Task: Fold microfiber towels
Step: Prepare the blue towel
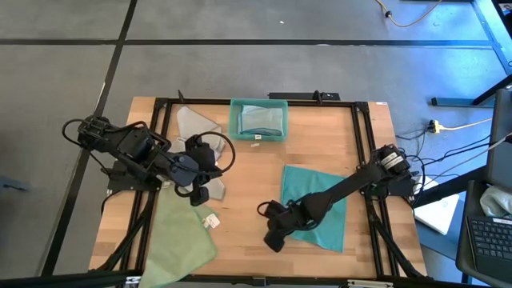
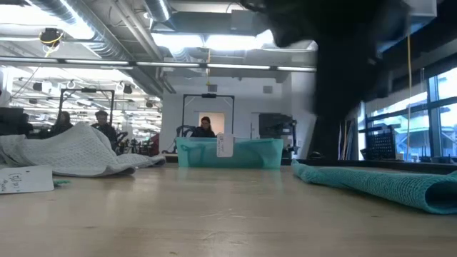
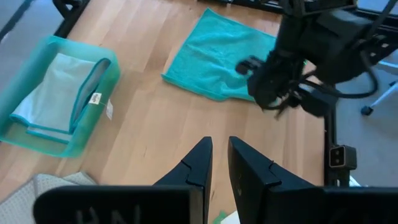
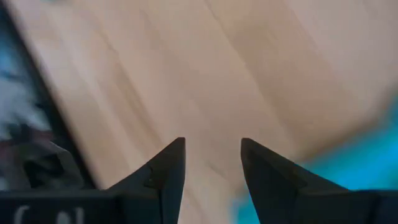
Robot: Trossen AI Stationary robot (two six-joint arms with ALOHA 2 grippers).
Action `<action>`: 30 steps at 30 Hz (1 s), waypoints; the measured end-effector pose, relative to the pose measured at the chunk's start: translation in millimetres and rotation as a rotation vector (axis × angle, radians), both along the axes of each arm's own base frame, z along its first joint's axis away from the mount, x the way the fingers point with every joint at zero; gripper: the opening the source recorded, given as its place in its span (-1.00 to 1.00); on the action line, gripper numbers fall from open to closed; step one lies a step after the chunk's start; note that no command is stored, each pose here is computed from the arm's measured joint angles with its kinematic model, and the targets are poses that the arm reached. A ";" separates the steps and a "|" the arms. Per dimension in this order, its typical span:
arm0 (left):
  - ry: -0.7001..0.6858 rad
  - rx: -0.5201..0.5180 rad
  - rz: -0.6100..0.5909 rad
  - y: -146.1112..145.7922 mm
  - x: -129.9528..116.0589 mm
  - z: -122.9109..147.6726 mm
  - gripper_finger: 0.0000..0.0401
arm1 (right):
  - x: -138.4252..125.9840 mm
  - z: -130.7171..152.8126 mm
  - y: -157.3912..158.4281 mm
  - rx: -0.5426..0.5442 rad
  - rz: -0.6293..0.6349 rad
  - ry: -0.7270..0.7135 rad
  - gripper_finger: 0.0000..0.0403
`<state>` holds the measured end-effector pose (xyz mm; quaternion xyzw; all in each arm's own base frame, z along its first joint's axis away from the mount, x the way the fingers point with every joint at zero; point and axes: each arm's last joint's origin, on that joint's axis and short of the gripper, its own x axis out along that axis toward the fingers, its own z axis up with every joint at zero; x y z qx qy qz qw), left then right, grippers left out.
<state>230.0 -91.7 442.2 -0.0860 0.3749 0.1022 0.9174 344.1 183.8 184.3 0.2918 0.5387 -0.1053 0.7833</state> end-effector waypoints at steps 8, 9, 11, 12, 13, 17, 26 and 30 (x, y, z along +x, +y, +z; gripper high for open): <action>0.027 -0.018 -0.025 -0.5 -1.3 -1.3 -0.78 | -37.3 6.6 38.1 -0.175 0.461 0.014 -0.21; 0.033 -0.015 -0.027 -0.6 -1.8 -1.7 -0.78 | -43.0 6.8 44.7 -0.204 0.494 0.011 -0.21; 0.044 -0.010 -0.033 -1.9 -3.3 -2.4 -0.78 | -52.3 7.1 55.5 -0.275 0.536 -0.013 -0.21; 0.044 -0.010 -0.037 -2.8 -3.7 -2.4 -0.78 | -56.4 7.1 59.3 -0.319 0.551 -0.025 -0.21; 0.045 -0.010 -0.042 -4.1 -4.4 -2.5 -0.78 | -60.0 7.1 62.5 -0.358 0.560 -0.036 -0.21; 0.044 -0.013 -0.054 -8.7 -6.4 -2.5 -0.78 | -68.2 4.1 66.6 -0.478 0.562 -0.035 -0.21; 0.039 -0.018 -0.071 -16.2 -9.9 -2.5 -0.78 | -64.6 -27.3 71.6 -0.506 0.581 0.046 -0.21; 0.044 -0.005 -0.029 -16.0 -8.2 -8.2 -0.78 | -62.1 -31.1 72.0 -0.484 0.522 0.045 -0.21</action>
